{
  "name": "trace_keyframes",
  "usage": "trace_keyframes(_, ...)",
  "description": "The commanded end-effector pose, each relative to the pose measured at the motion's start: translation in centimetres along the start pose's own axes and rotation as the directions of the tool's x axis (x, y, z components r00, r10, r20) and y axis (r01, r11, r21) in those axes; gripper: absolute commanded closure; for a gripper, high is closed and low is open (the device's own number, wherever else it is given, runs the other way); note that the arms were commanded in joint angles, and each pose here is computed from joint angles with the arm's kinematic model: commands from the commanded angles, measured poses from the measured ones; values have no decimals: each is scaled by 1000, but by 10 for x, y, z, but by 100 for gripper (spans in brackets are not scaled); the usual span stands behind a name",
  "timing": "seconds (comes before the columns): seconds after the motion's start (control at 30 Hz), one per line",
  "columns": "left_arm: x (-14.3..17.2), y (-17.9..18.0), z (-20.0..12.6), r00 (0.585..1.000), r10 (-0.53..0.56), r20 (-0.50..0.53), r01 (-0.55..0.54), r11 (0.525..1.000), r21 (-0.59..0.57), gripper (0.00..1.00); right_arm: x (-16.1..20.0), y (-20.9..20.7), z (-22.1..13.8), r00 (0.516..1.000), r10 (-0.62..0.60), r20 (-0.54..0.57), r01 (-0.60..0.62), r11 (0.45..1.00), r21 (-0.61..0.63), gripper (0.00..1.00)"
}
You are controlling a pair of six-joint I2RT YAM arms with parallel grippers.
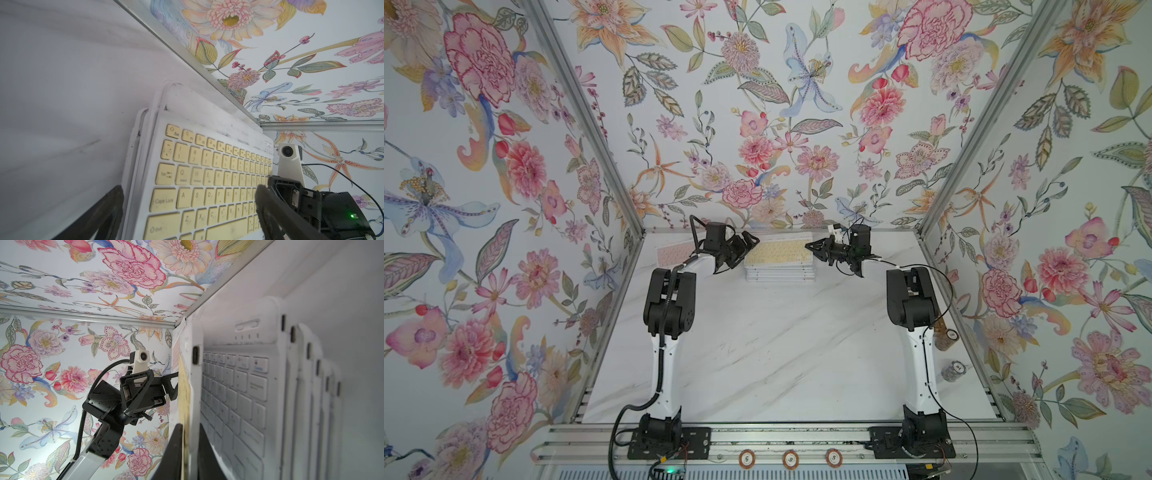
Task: Stack the numeric keypads
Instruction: Place the numeric keypad at the numeric keypad.
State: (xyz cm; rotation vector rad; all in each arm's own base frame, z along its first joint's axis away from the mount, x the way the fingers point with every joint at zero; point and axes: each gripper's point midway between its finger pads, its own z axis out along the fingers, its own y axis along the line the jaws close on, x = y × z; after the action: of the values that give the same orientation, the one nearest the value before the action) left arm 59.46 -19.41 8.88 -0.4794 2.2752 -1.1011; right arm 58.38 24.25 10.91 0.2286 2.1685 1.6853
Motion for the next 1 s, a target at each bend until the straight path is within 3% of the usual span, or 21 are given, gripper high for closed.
trace_keyframes(0.0,2,-6,1,1000,16,-8,-15,1000,12,1,-10,2,-3,999,-43,2,43,999,-10,83)
trace_keyframes(0.97,8,-12,3,1000,18,-21,-18,1000,13,1,-15,-16,3,999,-39,-18,39,999,32,70)
